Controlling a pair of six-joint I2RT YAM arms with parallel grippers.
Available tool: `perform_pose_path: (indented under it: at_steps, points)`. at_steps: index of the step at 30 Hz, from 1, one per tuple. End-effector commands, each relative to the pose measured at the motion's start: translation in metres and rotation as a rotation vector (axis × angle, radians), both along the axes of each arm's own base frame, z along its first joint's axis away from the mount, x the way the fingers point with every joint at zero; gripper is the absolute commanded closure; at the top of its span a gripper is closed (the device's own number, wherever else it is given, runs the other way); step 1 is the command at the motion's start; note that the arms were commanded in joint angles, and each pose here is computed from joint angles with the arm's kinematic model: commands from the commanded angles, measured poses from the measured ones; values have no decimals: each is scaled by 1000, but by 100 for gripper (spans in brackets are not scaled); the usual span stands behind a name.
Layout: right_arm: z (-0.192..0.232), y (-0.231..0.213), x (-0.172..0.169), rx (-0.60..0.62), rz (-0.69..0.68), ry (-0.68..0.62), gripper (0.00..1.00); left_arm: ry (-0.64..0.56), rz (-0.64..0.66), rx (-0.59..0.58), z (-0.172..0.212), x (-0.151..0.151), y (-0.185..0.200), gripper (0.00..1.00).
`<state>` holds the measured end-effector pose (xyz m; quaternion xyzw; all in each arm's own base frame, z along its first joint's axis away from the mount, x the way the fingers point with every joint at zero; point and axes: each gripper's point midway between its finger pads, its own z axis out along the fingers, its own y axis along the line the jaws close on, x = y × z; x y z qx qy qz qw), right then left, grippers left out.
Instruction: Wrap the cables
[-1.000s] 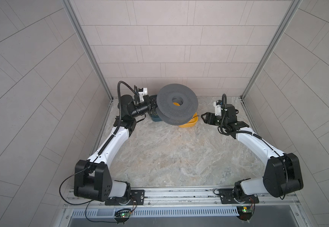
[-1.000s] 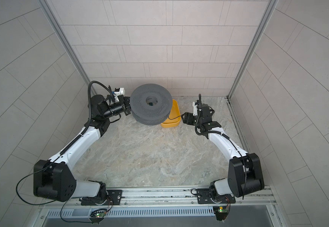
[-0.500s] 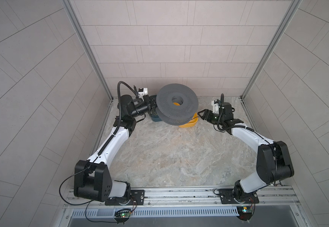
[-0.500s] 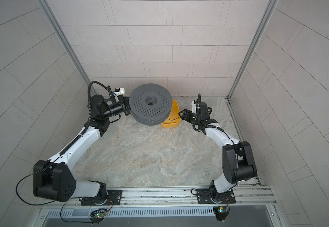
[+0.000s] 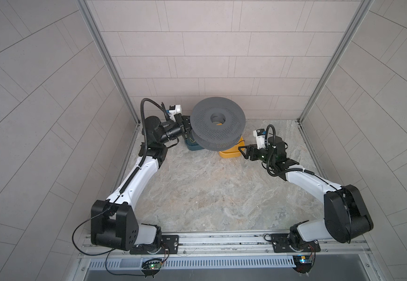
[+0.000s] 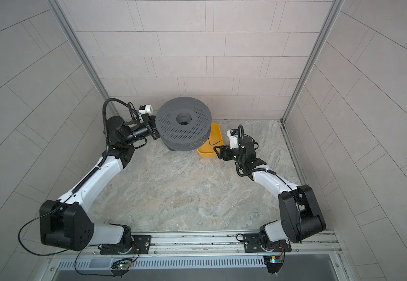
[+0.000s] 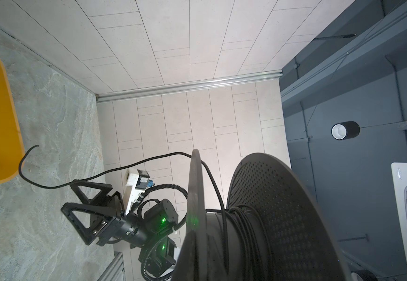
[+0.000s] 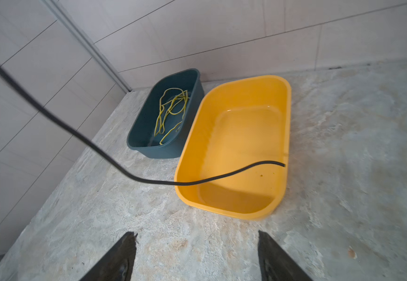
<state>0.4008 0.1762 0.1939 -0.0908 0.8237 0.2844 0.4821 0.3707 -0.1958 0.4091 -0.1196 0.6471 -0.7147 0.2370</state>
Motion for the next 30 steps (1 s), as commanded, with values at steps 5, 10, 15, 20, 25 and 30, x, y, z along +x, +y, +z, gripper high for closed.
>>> perform_pose_path:
  at_steps: [5, 10, 15, 20, 25, 30]
  points:
    - [21, -9, 16, 10, -80, -66, 23, -184, -13, -58, 68, -32, 10, 100]
    - [25, -6, 24, 176, -87, 38, 25, -200, -17, -58, 76, -38, 12, 100]
    - [24, -12, 27, 304, -164, 150, 25, -218, -19, -61, 84, -43, 13, 100]
    - [26, -15, 41, 488, -229, 260, 26, -228, -19, -66, 88, -46, 14, 100]
    - [24, -16, 66, 626, -253, 310, 29, -237, -27, -81, 93, -48, 15, 100]
    - [10, -18, 83, 721, -277, 369, 33, -241, -27, -84, 96, -50, 15, 100]
